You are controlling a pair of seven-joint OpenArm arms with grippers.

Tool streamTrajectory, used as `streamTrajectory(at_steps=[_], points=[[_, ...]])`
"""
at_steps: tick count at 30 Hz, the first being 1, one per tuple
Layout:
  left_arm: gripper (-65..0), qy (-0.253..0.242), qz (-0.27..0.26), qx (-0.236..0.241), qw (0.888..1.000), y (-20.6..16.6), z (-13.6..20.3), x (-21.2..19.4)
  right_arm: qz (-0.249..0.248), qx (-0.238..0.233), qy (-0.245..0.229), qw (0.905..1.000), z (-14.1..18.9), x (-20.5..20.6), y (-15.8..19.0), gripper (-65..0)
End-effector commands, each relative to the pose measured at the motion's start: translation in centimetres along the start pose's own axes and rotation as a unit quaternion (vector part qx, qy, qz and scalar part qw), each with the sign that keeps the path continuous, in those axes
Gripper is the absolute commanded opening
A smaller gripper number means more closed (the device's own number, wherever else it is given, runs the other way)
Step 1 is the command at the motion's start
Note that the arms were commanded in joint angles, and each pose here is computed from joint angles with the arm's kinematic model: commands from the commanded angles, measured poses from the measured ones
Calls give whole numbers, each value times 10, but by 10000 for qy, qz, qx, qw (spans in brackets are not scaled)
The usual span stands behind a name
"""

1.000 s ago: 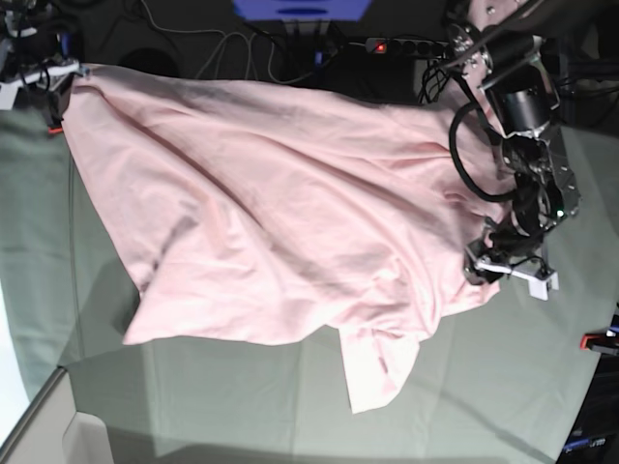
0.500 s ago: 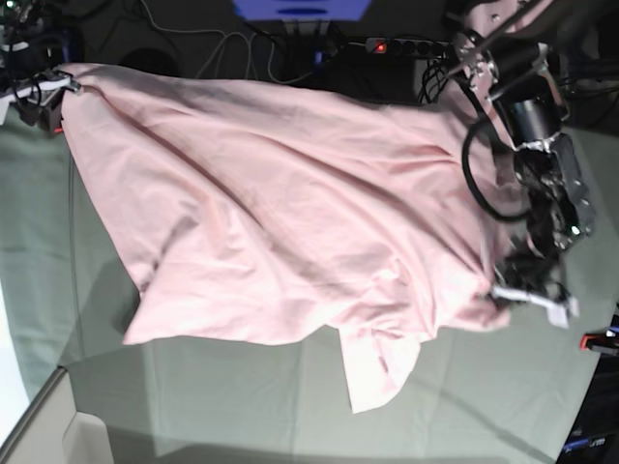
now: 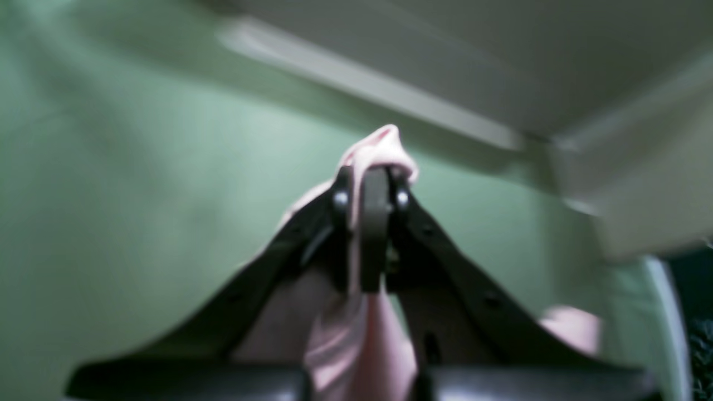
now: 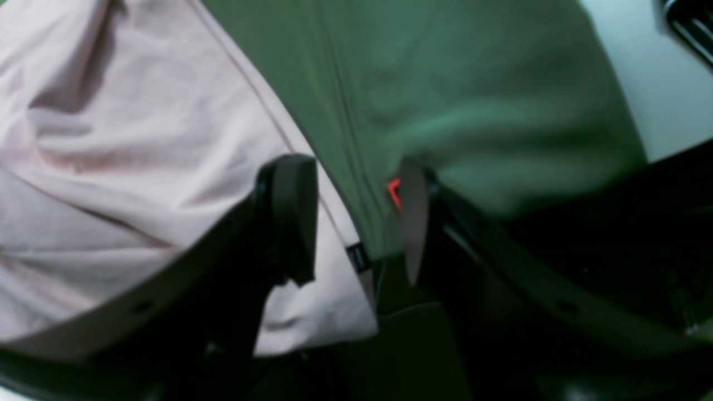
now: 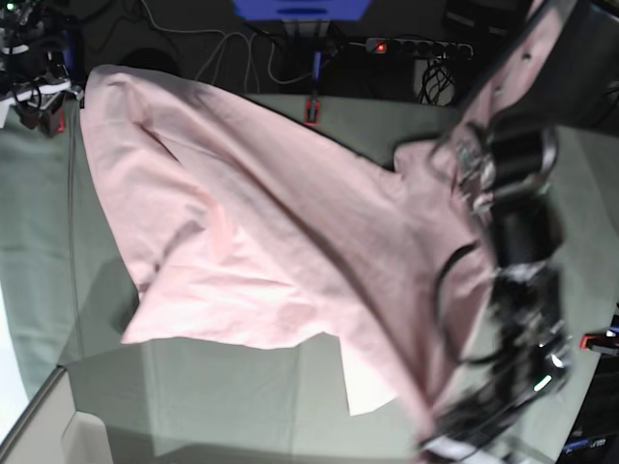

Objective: Layout the t-shirt on the table in an organized manner, then fold the t-shirt properly
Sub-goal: 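Drag the shirt fabric with the left gripper toward the right gripper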

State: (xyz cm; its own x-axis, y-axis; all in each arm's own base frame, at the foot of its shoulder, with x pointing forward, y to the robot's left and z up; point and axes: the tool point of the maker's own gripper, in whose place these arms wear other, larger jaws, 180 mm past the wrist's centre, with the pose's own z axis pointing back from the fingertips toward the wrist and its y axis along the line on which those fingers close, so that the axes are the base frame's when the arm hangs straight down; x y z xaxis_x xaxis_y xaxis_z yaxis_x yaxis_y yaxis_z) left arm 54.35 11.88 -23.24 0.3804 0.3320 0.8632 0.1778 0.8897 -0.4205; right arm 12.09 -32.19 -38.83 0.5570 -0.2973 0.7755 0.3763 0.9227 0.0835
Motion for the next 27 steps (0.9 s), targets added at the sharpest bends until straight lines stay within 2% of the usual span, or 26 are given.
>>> streamTrajectory(at_steps=[1, 4, 6, 10, 14, 16, 20, 22, 27], points=[[-649, -438, -107, -423, 9981, -40, -9, 40, 54, -10, -184, 9998, 4, 10, -3, -398], [-649, -308, -219, -1035, 9939, -111, -32, 44, 63, -6, -218, 9997, 3, 12, -3, -398], [-649, -406, -351, -1366, 9892, -153, -40, 58, 82, -5, -255, 9996, 3, 15, -3, -398], [-649, -500, -751, -1662, 9820, -192, -54, 70, 96, -58, -261, 9996, 6, 16, -7, -398], [-636, -446, -538, -2301, 9706, -242, -61, 61, 30, -327, -312, 9990, 14, 17, -24, -398], [-584, -300, -510, -2496, 9665, -258, -63, 45, 23, -404, -320, 9987, 17, 17, -29, -398], [-407, -79, -804, -2739, 9584, -279, -62, 14, 12, -483, -301, 9984, 20, 16, -35, -398], [-357, -72, -853, -2843, 9549, -286, -60, 2, 14, -486, -294, 9984, 20, 15, -35, -398], [-260, -128, 12, -2880, 9576, -278, -58, -19, 15, -495, -295, 9983, 21, 15, -36, -398]])
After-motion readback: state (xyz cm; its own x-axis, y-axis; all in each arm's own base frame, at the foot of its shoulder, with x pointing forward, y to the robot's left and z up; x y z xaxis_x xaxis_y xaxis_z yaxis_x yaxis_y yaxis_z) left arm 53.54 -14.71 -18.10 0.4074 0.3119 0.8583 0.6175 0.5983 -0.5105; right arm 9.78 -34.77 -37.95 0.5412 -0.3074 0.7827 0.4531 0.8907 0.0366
